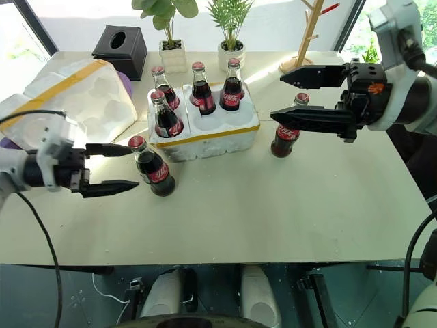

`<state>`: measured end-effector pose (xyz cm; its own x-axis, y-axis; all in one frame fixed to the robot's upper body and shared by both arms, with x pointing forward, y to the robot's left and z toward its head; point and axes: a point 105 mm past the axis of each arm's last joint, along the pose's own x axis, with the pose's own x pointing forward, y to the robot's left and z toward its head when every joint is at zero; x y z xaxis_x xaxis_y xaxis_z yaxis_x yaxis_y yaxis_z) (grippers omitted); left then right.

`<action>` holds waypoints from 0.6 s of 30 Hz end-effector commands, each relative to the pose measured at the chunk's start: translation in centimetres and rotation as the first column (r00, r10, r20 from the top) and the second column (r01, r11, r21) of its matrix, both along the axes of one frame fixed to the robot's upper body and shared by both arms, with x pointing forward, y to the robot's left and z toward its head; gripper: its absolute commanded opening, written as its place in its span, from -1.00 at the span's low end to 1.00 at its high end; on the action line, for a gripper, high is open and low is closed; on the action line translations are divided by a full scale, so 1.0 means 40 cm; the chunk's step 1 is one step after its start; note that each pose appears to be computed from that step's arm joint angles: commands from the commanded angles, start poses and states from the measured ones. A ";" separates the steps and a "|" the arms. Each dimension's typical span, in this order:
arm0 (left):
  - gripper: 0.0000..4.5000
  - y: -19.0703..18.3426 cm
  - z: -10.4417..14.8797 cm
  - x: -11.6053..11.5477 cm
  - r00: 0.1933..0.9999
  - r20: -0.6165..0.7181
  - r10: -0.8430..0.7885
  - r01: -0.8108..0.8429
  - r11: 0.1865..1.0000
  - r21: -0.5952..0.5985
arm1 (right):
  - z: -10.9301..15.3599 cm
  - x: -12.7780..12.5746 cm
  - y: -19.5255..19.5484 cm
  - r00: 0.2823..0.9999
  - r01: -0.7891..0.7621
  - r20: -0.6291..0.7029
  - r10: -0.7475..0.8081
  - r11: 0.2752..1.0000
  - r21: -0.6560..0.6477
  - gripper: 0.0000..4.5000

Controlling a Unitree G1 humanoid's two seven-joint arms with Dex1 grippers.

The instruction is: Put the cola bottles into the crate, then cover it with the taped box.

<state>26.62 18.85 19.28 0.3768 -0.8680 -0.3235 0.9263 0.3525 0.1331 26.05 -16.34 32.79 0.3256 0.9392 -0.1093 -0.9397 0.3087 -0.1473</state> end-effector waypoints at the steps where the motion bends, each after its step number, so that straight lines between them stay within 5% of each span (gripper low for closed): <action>1: 0.99 -0.018 -0.024 0.016 0.998 0.052 0.022 -0.023 0.999 0.032 | 0.033 -0.016 -0.002 0.999 0.003 0.046 -0.003 1.000 -0.001 1.00; 14: 0.99 -0.063 -0.085 0.078 0.988 0.073 0.133 -0.130 0.990 -0.053 | 0.032 -0.016 0.005 0.999 0.020 0.045 -0.021 1.000 0.016 1.00; 18: 0.40 -0.093 -0.075 0.051 0.998 0.040 0.056 -0.053 0.996 -0.076 | 0.035 -0.011 0.004 0.998 0.031 0.046 -0.032 0.999 0.030 1.00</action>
